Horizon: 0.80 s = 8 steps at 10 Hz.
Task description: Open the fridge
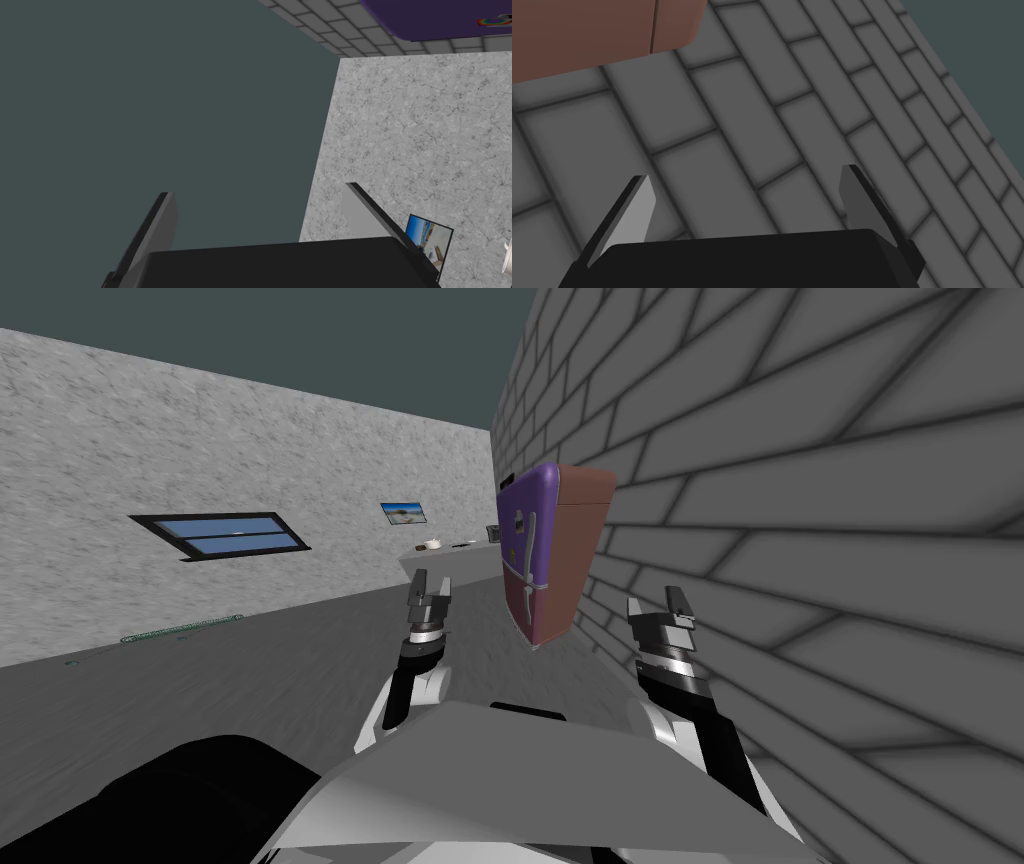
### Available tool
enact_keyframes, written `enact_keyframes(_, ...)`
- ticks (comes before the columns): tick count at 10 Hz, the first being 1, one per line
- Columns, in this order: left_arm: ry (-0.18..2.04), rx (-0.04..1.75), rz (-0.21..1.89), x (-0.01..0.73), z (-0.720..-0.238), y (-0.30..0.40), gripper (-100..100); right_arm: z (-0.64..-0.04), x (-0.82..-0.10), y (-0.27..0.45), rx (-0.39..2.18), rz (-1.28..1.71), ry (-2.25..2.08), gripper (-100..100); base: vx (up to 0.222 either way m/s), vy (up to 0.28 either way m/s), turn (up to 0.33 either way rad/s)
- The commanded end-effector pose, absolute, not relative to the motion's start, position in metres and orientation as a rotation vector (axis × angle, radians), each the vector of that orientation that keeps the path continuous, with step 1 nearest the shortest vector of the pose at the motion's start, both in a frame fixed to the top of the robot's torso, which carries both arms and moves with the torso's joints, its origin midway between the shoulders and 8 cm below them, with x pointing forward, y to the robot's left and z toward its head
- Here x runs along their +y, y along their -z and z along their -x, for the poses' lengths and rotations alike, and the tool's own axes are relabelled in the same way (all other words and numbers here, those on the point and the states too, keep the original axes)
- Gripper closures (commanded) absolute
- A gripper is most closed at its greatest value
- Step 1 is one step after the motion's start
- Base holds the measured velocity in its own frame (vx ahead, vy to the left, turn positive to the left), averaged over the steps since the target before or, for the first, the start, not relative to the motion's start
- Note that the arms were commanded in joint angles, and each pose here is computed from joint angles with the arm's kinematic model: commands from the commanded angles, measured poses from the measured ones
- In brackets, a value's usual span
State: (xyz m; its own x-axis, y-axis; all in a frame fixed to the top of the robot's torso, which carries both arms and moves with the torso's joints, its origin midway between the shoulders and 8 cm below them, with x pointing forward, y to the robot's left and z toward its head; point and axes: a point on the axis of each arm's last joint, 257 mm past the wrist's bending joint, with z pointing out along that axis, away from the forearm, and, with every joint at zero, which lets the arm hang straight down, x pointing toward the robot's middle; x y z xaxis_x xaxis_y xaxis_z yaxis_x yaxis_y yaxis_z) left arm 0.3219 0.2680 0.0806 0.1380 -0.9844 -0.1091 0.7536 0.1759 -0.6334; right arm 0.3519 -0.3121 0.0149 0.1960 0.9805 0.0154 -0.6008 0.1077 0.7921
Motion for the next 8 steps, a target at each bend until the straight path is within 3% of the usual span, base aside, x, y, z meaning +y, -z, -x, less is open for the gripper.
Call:
enact_keyframes(1, 1.331, 0.576, 0.489, 0.268, -0.3219, -0.0806, 0, -0.3519, -0.3121, -0.0149, 0.613, -0.773, -1.277, 0, 0.0, 0.0, 0.0)
enact_keyframes(8, 1.331, 0.576, 0.489, 0.268, -0.3218, -0.0808, 0, -0.3519, -0.3121, -0.0151, 0.613, -0.772, -1.277, 0, 0.0, 0.0, 0.0)
